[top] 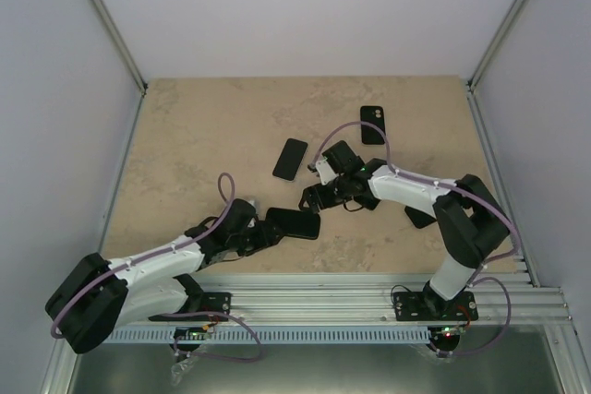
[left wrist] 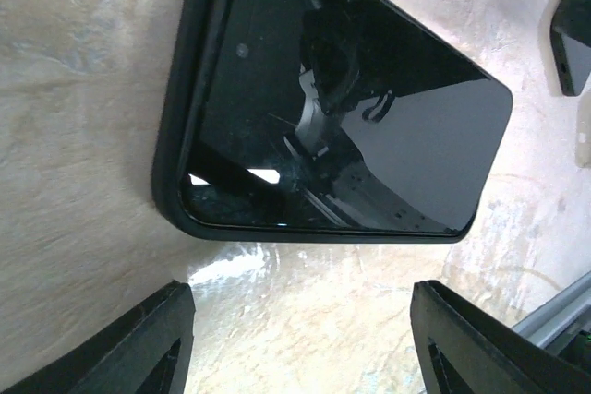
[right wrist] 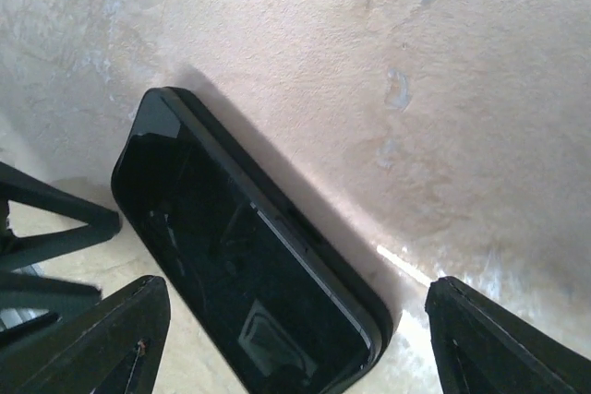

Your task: Put the phone into the phone case

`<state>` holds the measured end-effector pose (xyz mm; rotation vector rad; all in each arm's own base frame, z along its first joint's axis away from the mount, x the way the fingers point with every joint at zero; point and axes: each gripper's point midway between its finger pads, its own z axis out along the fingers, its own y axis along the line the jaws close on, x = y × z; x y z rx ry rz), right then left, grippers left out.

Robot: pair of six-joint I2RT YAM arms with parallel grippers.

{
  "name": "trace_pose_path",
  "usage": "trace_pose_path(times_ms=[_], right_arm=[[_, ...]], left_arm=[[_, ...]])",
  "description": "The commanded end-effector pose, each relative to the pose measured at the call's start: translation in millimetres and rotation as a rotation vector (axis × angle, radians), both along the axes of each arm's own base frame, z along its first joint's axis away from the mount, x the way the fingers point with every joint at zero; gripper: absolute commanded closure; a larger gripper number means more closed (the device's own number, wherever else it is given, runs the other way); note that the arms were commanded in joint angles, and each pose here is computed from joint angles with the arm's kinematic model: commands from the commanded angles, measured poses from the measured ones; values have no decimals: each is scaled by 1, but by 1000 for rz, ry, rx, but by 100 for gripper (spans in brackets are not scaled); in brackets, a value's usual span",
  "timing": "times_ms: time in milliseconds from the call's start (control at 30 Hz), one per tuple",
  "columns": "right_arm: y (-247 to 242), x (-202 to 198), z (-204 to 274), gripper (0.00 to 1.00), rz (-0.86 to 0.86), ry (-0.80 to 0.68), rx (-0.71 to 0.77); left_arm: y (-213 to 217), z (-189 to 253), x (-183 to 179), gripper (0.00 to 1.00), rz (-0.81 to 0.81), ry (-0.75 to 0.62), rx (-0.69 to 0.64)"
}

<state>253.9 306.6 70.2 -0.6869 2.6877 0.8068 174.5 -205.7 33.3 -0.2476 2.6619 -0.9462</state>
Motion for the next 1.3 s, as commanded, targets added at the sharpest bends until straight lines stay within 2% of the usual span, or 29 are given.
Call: trace_pose_path(times_ms=[0,167,300,433,867,1267], right_arm=[[16,5,-5,21,88,5,55],[19,1,-19,19,108,46,57],[17,-6,-27,18,116,73,62],[14,-16,-32,18,119,102,73],[6,-67,-29,18,103,156,120],[32,-99,-19,18,65,180,185]], left_arm=[[-5,-3,-4,32,1,19,-26],[-12,-7,-4,23,-11,34,-52],[-13,-14,-2,16,-15,45,-35],[-10,-21,2,13,-9,44,8],[3,-26,28,11,12,17,121],[-21,-31,54,12,-57,17,147]])
